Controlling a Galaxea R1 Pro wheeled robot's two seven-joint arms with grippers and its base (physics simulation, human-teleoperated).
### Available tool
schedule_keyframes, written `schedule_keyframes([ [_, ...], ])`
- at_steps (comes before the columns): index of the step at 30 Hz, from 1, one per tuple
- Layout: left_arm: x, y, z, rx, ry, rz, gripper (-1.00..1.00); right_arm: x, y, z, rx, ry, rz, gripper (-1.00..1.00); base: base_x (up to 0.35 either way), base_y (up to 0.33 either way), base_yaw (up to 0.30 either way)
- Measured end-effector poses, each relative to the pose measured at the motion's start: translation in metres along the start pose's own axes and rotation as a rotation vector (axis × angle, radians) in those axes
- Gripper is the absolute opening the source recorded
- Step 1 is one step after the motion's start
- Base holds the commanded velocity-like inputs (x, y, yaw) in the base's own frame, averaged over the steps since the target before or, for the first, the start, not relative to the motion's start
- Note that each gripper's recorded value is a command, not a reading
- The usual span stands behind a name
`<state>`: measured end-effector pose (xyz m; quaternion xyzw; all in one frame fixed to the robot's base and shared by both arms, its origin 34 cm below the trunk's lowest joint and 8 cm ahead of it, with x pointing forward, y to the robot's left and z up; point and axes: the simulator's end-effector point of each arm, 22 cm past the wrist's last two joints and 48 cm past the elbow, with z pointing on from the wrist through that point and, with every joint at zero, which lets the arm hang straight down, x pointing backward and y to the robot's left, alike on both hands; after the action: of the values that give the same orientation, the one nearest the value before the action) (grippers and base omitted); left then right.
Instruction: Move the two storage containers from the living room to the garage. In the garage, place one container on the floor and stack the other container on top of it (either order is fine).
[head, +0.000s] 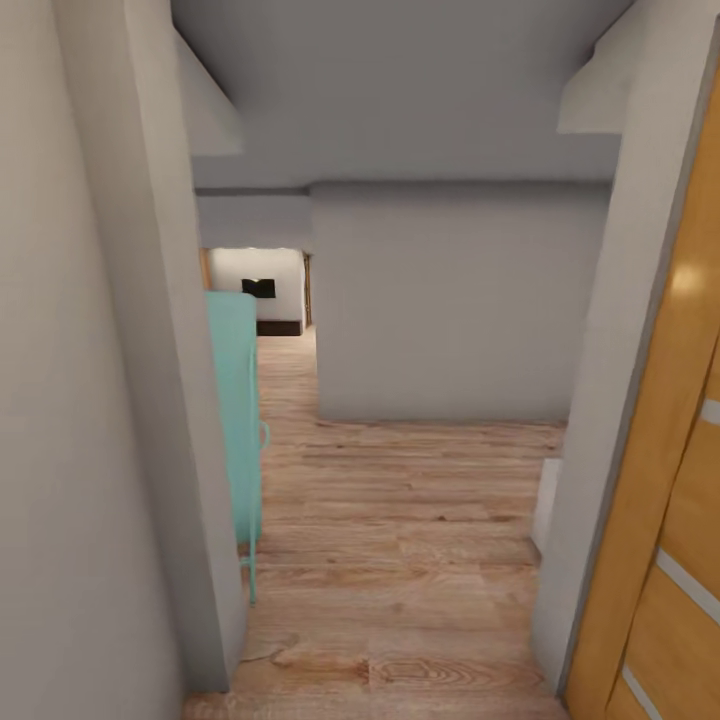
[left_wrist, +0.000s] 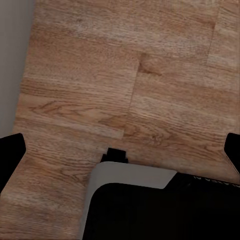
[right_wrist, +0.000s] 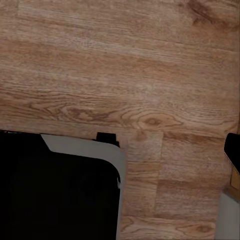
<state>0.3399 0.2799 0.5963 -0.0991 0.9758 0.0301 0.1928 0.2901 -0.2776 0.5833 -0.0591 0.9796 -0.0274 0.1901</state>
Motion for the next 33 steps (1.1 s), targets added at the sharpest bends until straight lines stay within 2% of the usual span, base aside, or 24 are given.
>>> schedule_keyframes([
  [20, 0.0002, -0.0007, -0.0001, 0.0, 0.0, 0.0, 1.0, 0.0, -0.001, 0.0, 0.002, 0.0, 0.001, 1.0, 0.323, -0.001, 0.0],
  [33, 0.0002, -0.0006, -0.0001, 0.0, 0.0, 0.001, 1.0, -0.0001, -0.002, 0.0, 0.004, -0.001, 0.003, 1.0, 0.316, -0.096, 0.0],
])
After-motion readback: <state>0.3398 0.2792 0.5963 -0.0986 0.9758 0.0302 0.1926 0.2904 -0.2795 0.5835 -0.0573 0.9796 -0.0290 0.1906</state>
